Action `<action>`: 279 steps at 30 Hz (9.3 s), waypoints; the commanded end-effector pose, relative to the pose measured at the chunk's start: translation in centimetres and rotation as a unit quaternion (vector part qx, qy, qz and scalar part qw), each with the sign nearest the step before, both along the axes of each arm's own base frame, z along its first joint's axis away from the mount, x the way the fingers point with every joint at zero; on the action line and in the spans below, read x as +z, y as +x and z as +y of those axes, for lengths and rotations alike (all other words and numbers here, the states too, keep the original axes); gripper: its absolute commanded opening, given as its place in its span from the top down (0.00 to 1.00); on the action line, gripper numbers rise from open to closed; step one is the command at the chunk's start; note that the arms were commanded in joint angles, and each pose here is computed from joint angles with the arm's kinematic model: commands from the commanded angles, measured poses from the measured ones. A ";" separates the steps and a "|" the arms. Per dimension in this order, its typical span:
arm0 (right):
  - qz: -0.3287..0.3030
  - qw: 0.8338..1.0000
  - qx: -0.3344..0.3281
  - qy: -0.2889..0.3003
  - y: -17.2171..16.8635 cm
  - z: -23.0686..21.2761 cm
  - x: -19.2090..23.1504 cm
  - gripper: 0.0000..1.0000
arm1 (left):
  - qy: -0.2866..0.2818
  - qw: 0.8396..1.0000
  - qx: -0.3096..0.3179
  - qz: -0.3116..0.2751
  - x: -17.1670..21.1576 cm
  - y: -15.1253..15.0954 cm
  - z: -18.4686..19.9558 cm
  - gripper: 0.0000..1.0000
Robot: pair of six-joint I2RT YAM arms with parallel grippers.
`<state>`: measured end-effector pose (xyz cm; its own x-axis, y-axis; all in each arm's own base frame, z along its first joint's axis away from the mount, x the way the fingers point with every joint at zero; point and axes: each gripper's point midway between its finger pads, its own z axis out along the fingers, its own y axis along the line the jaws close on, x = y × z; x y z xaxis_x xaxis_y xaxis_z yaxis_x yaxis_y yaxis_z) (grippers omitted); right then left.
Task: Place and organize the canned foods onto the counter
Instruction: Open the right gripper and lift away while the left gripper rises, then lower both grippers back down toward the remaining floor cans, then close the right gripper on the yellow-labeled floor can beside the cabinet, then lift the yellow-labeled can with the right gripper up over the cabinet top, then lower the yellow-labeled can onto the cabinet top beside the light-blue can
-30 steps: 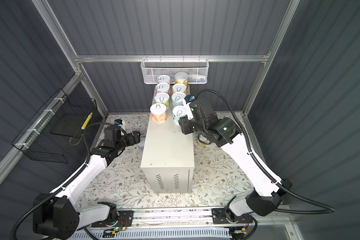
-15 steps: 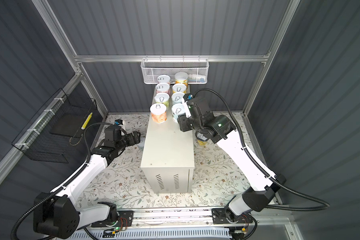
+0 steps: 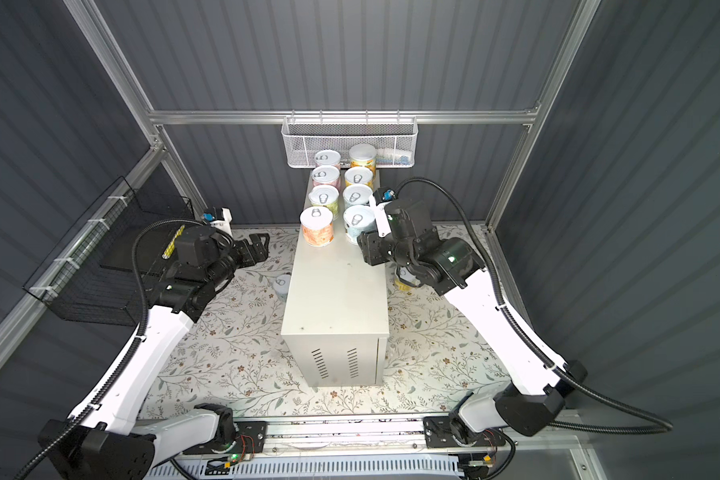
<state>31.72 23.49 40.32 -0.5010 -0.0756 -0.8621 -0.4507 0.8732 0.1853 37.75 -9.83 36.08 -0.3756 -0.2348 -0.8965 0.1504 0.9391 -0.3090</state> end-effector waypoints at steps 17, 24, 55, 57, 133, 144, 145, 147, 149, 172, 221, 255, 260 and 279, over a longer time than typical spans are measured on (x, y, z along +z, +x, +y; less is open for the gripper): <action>-0.060 0.996 -0.073 -0.003 -1.3 -5.5 2.2 0.44 | 0.043 0.995 -0.090 -0.026 3.0 0.5 -7.4 0.07; -0.053 0.996 -0.075 0.001 -1.1 -5.8 1.5 0.44 | 0.036 0.993 -0.105 -0.023 2.8 0.8 -8.6 0.08; -0.030 0.994 -0.109 0.001 0.0 -8.0 -1.1 0.34 | 0.127 0.992 0.008 0.014 -0.8 0.1 -3.3 0.01; -0.033 0.991 -0.129 0.004 0.2 -9.2 -1.2 0.26 | 0.117 0.992 0.030 0.040 -2.9 0.2 -1.2 0.01; 0.245 0.937 -0.247 -0.045 16.1 -12.5 -36.6 0.06 | 0.049 0.990 0.040 0.126 -19.0 3.8 -0.5 0.02; 0.271 0.926 -0.261 -0.038 16.0 -12.2 -38.7 0.15 | 0.050 0.990 0.041 0.127 -19.0 3.7 -0.5 0.02; 0.270 0.925 -0.264 -0.038 16.0 -12.3 -38.7 0.18 | 0.050 0.990 0.041 0.127 -19.0 3.7 -0.5 0.03; 0.271 0.924 -0.268 -0.038 15.9 -12.4 -38.6 0.22 | 0.050 0.990 0.042 0.126 -18.9 3.7 -0.4 0.03; 0.269 0.924 -0.269 -0.039 15.8 -12.4 -38.3 0.31 | 0.050 0.990 0.042 0.127 -18.9 3.7 -0.4 0.03; 0.219 0.953 -0.210 0.017 7.6 -12.1 -24.9 1.00 | 0.040 0.991 0.034 0.121 -18.1 3.7 -0.8 0.03; 0.044 0.996 -0.024 -0.069 -5.3 -2.1 2.8 1.00 | 0.035 0.995 0.034 0.090 -15.6 2.2 -0.3 0.04; 0.084 0.987 0.028 -0.132 -3.2 3.2 -0.9 0.23 | 0.034 0.994 0.042 0.097 -16.5 2.2 -0.1 0.04; 0.076 0.989 0.034 -0.125 -3.1 3.5 -0.4 0.20 | 0.036 0.994 0.041 0.098 -16.5 2.3 -0.1 0.04; 0.038 0.994 0.047 -0.089 -3.8 3.3 3.2 0.13 | 0.038 0.994 0.042 0.093 -15.9 2.3 -0.1 0.04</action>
